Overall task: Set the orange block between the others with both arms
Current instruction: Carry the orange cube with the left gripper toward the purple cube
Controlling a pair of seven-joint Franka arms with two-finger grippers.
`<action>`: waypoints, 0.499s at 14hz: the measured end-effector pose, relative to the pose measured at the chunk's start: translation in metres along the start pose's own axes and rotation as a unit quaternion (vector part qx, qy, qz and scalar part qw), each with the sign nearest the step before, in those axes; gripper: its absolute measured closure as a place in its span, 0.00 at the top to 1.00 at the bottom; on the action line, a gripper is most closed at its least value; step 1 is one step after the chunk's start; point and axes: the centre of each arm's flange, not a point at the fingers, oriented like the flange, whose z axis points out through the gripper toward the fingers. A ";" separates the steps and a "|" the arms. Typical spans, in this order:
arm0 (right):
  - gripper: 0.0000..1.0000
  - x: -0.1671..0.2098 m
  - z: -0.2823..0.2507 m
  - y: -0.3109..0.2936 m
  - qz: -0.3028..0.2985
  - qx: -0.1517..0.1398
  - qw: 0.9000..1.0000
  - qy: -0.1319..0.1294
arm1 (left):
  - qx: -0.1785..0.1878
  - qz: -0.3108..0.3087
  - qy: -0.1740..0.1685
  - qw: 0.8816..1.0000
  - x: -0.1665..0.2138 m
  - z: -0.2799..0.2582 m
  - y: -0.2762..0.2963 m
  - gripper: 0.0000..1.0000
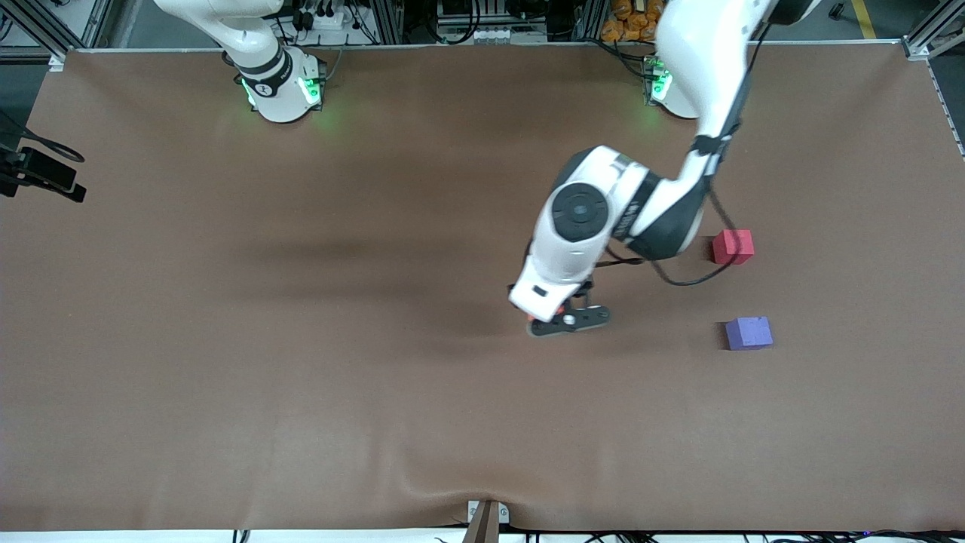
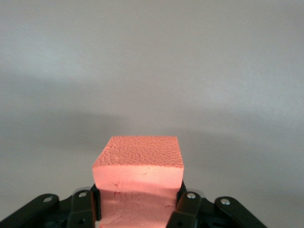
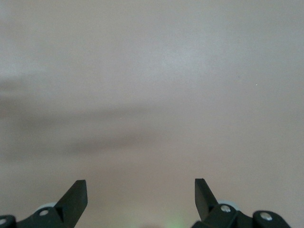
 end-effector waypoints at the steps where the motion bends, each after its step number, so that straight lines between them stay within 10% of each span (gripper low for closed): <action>1: 1.00 0.000 0.000 0.000 0.000 0.000 1.000 0.000 | 0.001 -0.003 0.000 1.000 0.006 -0.009 -0.016 0.54; 7: 1.00 0.000 0.000 0.000 0.000 0.000 1.000 0.000 | 0.015 -0.028 -0.010 0.999 0.050 -0.027 -0.131 0.54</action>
